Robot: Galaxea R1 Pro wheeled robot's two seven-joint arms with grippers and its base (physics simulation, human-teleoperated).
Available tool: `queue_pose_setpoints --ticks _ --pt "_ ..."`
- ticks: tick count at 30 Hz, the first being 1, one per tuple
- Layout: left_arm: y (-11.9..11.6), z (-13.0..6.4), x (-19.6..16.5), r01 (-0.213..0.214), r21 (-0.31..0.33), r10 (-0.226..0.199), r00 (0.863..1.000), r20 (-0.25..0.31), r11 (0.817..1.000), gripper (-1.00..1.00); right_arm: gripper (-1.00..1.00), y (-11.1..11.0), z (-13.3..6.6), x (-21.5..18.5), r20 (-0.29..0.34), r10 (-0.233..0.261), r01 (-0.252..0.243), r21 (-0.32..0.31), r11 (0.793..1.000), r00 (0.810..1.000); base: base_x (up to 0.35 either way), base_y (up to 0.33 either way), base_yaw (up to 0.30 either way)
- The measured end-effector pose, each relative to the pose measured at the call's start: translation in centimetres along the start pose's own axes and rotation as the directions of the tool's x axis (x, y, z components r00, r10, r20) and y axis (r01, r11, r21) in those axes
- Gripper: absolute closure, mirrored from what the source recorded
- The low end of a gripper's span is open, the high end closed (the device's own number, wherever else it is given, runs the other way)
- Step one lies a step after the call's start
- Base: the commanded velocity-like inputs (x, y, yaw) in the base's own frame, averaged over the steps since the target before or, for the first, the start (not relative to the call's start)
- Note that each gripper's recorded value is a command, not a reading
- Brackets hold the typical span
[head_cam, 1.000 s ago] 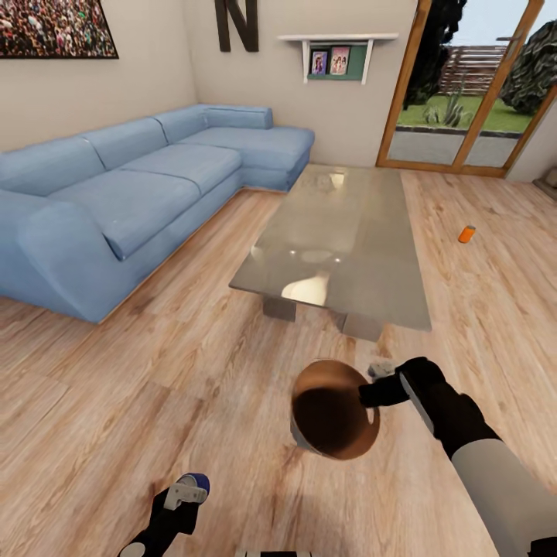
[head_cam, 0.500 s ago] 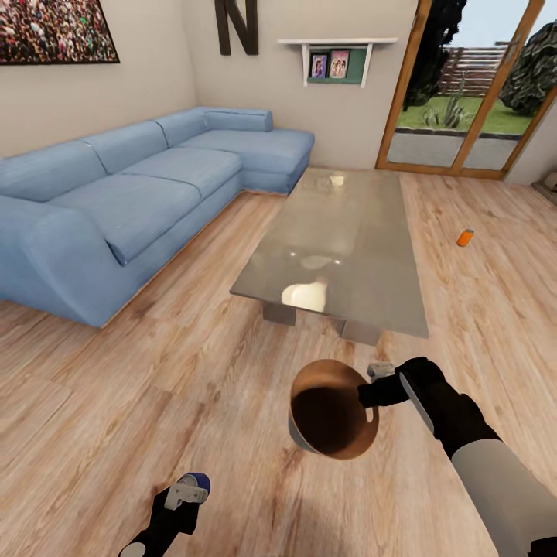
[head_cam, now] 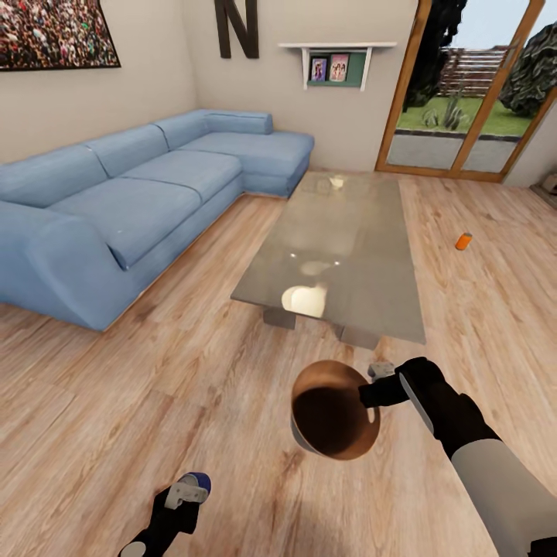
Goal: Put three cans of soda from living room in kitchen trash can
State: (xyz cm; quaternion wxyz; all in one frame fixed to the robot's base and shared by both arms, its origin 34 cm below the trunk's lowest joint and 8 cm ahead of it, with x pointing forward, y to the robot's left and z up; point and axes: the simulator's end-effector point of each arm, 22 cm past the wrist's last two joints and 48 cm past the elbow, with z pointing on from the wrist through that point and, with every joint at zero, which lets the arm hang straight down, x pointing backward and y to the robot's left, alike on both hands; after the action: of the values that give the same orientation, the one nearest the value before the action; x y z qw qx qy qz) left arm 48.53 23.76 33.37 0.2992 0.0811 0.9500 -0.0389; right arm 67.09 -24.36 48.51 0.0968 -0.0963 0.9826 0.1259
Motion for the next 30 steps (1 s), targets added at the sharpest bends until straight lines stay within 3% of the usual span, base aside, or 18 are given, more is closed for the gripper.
queue_pose_setpoints --ticks 5,7,10,12,16,17,20,22,23,26,28,30 --pt "-2.2 -0.9 -0.6 0.008 0.116 -0.007 1.0 -0.007 0.993 1.0 1.0 0.1 -1.0 -0.4 -0.001 -0.002 0.002 0.004 1.0 1.0 0.0 0.0 0.0" --pt "-2.1 -1.3 -0.8 0.006 0.135 -0.005 1.0 -0.01 0.991 1.0 1.0 0.1 -1.3 -0.5 -0.001 -0.002 0.002 0.005 1.0 1.0 0.0 0.0 0.0" --pt "-1.7 -1.9 -0.9 0.004 0.146 -0.001 1.0 -0.022 0.989 1.0 1.0 0.4 -1.9 -0.8 0.0 0.004 -0.004 -0.004 1.0 1.0 0.0 0.0 0.0" --pt "-0.4 -2.5 -0.4 0.007 0.166 0.005 0.997 -0.071 0.986 1.0 1.0 0.5 -2.2 -0.8 -0.001 0.003 -0.003 -0.004 1.0 1.0 0.0 0.0 0.0" --pt "1.6 -3.4 -2.2 0.018 0.178 -0.004 0.997 -0.078 0.984 1.0 1.0 0.6 -2.9 -0.9 -0.005 0.002 -0.002 -0.003 1.0 1.0 0.0 0.0 0.0" --pt "3.5 -3.7 -4.2 0.046 0.168 -0.035 0.997 -0.065 0.985 1.0 1.0 0.7 -3.0 -0.8 -0.007 0.003 -0.003 -0.004 1.0 1.0 0.0 0.0 0.0" --pt "8.2 -5.1 -7.9 0.059 0.154 -0.05 0.997 -0.067 0.986 1.0 1.0 1.0 -3.4 -0.8 -0.009 0.004 -0.004 -0.008 1.0 1.0 0.0 0.0 0.0" --pt "9.7 -5.9 -11.6 0.066 0.198 -0.05 0.995 -0.085 0.978 1.0 1.0 1.0 -3.8 -0.9 -0.01 0.004 -0.004 -0.007 1.0 1.0 0.0 0.0 0.0" --pt "9.8 -6.2 -15.5 0.077 0.247 -0.06 0.995 -0.078 0.966 1.0 1.0 1.0 -4.0 -1.0 -0.01 0.003 -0.003 -0.006 1.0 1.0 0.0 0.0 0.0" --pt "9.5 -7.1 -21.0 0.094 0.323 -0.074 0.995 -0.072 0.942 1.0 1.0 1.1 -4.5 -1.1 -0.011 0.004 -0.004 -0.006 1.0 1.0 0.0 0.0 0.0" --pt "9.1 -8.3 -28.8 0.102 0.406 -0.094 0.995 -0.041 0.908 1.0 1.0 1.3 -4.8 -1.1 -0.014 0.002 -0.002 -0.008 1.0 1.0 0.0 0.0 0.0" --pt "9.0 -9.2 -32.4 0.105 0.44 -0.104 0.994 -0.026 0.892 1.0 1.0 1.5 -5.1 -1.2 -0.015 0.0 0.0 -0.009 1.0 1.0 0.0 0.0 0.0"
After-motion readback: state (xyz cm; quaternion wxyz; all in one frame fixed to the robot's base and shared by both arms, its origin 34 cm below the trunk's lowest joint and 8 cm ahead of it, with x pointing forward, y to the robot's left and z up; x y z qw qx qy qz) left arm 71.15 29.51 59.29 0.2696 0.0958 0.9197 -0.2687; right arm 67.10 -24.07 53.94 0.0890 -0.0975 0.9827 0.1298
